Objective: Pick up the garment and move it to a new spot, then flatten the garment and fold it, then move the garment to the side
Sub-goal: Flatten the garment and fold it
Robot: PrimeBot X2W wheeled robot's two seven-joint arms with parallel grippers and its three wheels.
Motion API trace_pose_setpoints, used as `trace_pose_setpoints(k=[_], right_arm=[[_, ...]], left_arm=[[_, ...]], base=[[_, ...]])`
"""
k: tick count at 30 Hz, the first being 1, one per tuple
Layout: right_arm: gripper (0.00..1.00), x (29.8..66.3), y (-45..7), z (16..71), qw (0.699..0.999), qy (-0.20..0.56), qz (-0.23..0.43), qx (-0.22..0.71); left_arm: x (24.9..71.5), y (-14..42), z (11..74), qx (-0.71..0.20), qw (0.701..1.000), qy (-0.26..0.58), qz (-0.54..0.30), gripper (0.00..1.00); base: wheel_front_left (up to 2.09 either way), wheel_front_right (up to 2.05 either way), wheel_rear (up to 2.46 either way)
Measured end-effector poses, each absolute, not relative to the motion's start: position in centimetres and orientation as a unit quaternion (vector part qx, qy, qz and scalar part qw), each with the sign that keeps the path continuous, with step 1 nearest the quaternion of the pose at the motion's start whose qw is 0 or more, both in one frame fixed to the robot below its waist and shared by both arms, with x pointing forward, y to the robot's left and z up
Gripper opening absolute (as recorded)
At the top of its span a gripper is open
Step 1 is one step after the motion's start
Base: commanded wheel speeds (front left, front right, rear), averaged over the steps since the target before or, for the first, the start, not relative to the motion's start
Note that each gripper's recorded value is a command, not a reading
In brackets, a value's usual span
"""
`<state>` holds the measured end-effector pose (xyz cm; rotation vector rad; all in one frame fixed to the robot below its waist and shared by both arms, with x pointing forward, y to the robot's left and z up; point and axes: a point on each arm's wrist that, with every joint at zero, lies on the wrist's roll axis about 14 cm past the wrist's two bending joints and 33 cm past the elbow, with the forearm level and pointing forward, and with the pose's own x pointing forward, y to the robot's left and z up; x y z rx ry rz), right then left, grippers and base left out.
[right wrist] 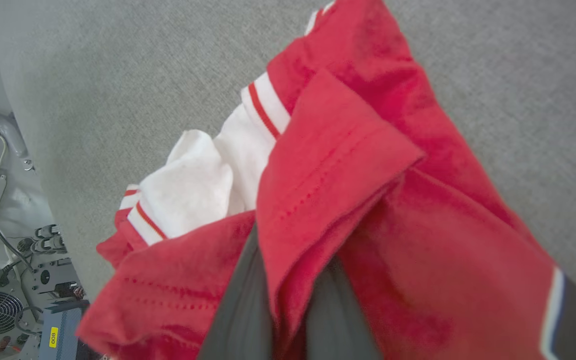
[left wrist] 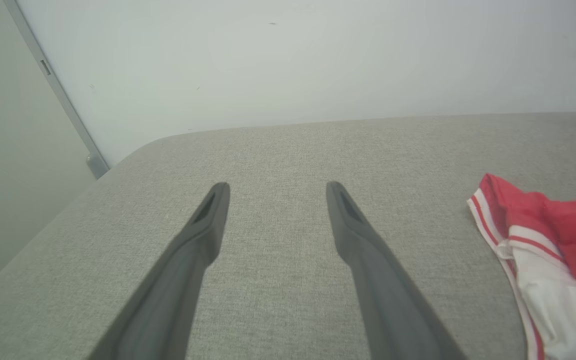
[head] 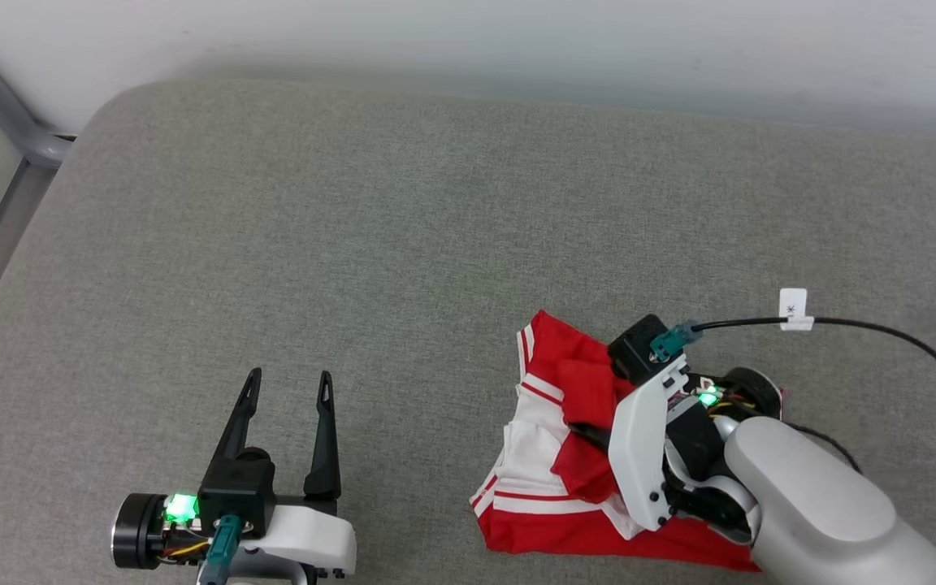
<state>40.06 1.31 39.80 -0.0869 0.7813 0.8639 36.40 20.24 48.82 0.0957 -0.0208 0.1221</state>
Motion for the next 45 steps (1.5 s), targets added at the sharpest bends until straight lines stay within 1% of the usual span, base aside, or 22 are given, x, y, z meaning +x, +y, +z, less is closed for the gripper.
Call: trace_pose_setpoints(k=[2,3,4,5,8,10,14,17,23,27,33,38,45], right_arm=[[0.00,39.8,1.3,39.1,0.833,0.377,0.404,-0.037],[0.11,39.7,1.4,39.0,0.832,0.377,0.404,-0.037],[0.35,39.6,1.3,38.9,0.834,0.375,0.404,-0.037],[1.00,39.7,1.3,39.0,0.837,0.369,0.403,-0.035],[1.00,40.0,1.3,40.0,0.850,0.332,0.407,-0.036],[1.00,41.1,0.8,41.7,0.868,0.287,0.403,-0.040],[1.00,42.9,-0.1,46.2,0.900,0.197,0.389,-0.014],[1.00,44.0,-2.5,48.8,0.921,0.141,0.363,-0.019],[1.00,44.8,-7.8,52.8,0.955,0.046,0.291,-0.019],[1.00,44.1,-11.3,54.1,0.971,-0.001,0.236,-0.018],[1.00,42.7,-16.3,56.0,0.987,-0.079,0.141,-0.020],[1.00,40.3,-18.3,55.9,0.992,-0.104,0.076,0.003],[1.00,37.2,-19.0,55.3,0.993,-0.111,0.038,0.020]], left_arm=[[36.4,20.3,48.8,0.047,0.997,-0.010,0.062,1.00],[36.4,20.3,48.8,0.046,0.997,-0.010,0.063,1.00],[36.4,20.3,48.8,0.046,0.997,-0.011,0.064,1.00],[36.4,20.3,48.8,0.045,0.997,-0.011,0.064,1.00],[36.5,20.2,48.9,0.043,0.997,-0.013,0.062,1.00],[36.5,20.0,49.2,0.042,0.997,-0.017,0.059,1.00],[36.3,19.5,49.6,0.042,0.998,-0.023,0.050,1.00],[36.3,19.2,50.0,0.041,0.998,-0.030,0.044,1.00],[35.8,18.4,50.3,0.039,0.998,-0.036,0.027,1.00],[35.6,17.9,50.6,0.037,0.998,-0.041,0.018,1.00],[35.4,17.7,50.9,0.038,0.998,-0.046,0.013,1.00],[35.1,17.5,51.2,0.038,0.998,-0.051,0.009,1.00],[34.6,17.3,51.4,0.037,0.998,-0.056,0.004,1.00]], base=[[0.00,0.00,0.00],[0.00,0.00,0.00],[0.00,0.00,0.00],[0.00,0.00,0.00],[0.00,0.00,0.00],[0.00,0.00,0.00],[0.00,0.00,0.00],[0.00,0.00,0.00],[0.00,0.00,0.00],[0.00,0.00,0.00],[0.00,0.00,0.00],[0.00,0.00,0.00],[0.00,0.00,0.00]])
